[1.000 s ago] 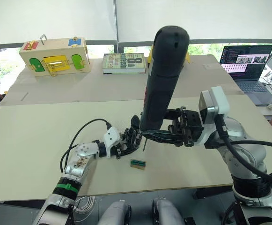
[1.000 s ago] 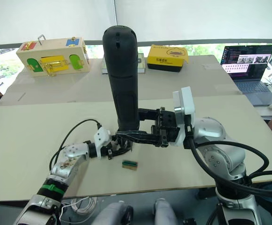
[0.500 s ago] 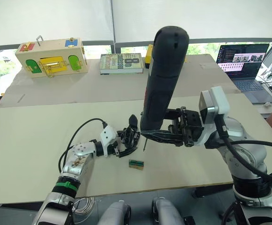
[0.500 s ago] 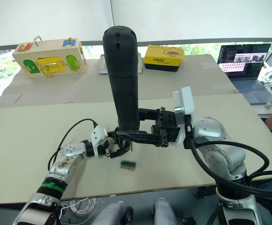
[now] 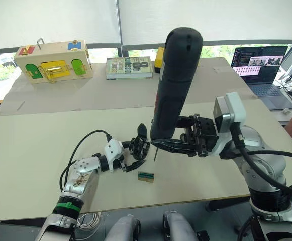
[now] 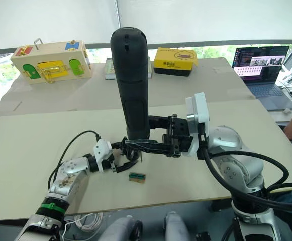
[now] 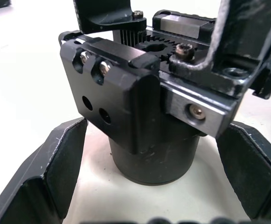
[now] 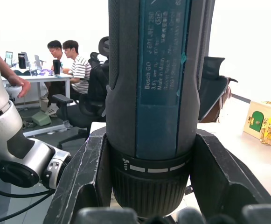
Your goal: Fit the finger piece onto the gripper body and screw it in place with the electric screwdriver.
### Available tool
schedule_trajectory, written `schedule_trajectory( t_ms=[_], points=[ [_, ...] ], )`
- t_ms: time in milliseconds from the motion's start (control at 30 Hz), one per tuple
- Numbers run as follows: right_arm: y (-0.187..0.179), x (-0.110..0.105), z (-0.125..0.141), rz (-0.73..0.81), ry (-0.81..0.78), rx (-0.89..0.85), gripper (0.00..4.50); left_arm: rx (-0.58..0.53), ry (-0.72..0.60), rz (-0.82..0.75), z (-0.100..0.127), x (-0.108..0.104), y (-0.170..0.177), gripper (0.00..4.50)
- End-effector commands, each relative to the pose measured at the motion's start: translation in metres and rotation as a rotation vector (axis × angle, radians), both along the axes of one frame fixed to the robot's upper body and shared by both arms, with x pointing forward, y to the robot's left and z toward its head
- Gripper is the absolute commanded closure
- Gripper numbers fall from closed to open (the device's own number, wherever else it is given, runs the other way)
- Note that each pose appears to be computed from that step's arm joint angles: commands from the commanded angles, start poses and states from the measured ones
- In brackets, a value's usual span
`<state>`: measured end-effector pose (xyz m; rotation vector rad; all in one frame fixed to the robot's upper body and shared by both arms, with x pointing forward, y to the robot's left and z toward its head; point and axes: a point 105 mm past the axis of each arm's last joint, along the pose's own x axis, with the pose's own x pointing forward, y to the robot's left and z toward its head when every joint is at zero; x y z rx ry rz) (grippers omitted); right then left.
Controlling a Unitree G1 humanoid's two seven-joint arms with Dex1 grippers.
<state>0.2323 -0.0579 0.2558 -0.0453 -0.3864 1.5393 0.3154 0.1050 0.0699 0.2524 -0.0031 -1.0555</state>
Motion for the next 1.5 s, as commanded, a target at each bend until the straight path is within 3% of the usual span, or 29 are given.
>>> schedule_trajectory(
  t_ms=[33, 700, 800, 900, 1267, 1500],
  points=[
    [-0.003, -0.006, 0.014, 0.006, -0.071, 0.043, 2.58, 0.027, 0.082, 0.029, -0.021, -0.008, 0.0, 0.08],
    [-0.001, -0.006, 0.014, 0.011, -0.071, 0.047, 2.58, 0.032, 0.111, 0.002, -0.023, -0.012, -0.018, 0.08],
    [-0.001, -0.007, 0.016, 0.012, -0.076, 0.051, 2.58, 0.041, 0.121, 0.005, -0.023, -0.012, -0.018, 0.91],
    [0.001, -0.008, 0.02, 0.021, -0.087, 0.061, 2.58, 0.047, 0.127, 0.007, -0.024, -0.012, -0.018, 2.26],
    [0.018, -0.012, 0.038, 0.086, -0.096, 0.08, 2.58, 0.052, 0.13, -0.002, -0.021, -0.011, -0.02, 2.25],
    [0.038, 0.001, 0.046, 0.06, -0.115, 0.075, 2.58, 0.049, 0.138, -0.003, -0.021, -0.012, -0.019, 2.25]
  ],
)
